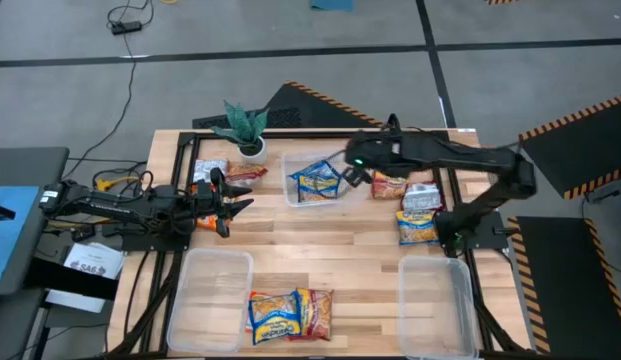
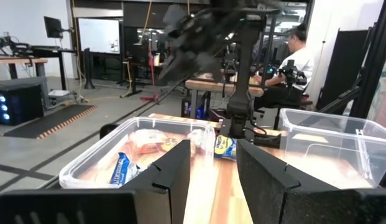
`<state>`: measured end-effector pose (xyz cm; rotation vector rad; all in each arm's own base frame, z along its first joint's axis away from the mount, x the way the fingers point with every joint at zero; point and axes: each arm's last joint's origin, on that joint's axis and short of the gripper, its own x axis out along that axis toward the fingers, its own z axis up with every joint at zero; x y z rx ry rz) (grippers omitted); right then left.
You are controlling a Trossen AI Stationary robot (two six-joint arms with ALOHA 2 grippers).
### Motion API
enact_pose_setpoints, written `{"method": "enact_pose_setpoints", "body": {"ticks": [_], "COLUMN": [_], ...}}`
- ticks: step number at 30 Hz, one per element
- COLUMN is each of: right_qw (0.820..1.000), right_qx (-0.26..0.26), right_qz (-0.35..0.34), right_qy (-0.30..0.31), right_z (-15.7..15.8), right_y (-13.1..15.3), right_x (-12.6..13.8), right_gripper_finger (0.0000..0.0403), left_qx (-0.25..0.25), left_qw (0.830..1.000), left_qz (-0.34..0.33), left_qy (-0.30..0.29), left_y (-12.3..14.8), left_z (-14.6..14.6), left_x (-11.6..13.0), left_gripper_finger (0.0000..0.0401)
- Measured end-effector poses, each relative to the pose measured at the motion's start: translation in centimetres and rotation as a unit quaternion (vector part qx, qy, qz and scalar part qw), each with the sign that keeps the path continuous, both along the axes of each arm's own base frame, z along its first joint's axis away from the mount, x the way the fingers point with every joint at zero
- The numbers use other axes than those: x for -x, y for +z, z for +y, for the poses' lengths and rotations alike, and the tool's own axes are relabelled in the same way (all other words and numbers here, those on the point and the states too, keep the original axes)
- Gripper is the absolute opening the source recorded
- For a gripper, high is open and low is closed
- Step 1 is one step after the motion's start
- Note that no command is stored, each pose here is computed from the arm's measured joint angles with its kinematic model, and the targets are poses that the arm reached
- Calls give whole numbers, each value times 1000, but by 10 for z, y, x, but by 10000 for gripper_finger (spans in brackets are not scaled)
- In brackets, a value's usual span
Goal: Sort Maruchan noodles
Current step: Put the bottom blue noodle packet into the top transparent bin
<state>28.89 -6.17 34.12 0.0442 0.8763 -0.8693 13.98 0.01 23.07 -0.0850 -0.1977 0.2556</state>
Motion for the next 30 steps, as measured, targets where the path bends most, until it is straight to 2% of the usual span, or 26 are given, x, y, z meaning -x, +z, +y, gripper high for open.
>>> {"method": "enact_pose_setpoints", "body": {"ticks": [3,7,12,15,17,20,23,27,30], "right_qw": [999,991,962,926,896,854,822,808,808], "right_qx": [-9,-29,-80,-124,-157,-202,-237,-278,-297], "right_qz": [-43,-105,-187,-252,-294,-325,-329,-293,-247], "right_qy": [27,80,185,251,294,353,399,430,444], "right_z": [23,56,93,112,123,137,151,167,177], "right_y": [5,-6,-35,-49,-55,-65,-75,-88,-101], "right_x": [20,38,40,27,12,-12,-41,-78,-101], "right_gripper_finger": [8,11,17,23,27,37,56,102,150], "left_qx": [2,12,13,13,13,14,14,14,14], "left_qw": [1000,1000,1000,1000,1000,1000,1000,1000,1000], "left_qz": [0,-4,-5,-6,-6,-10,-14,-13,-12], "left_qy": [0,-3,-3,-3,-4,-4,-5,-5,-5], "left_y": [0,0,0,0,0,1,2,2,2], "left_z": [0,0,0,0,0,0,0,0,0], "left_x": [0,0,0,0,0,0,0,0,0], "left_gripper_finger": [118,118,118,118,118,118,118,118,118]}}
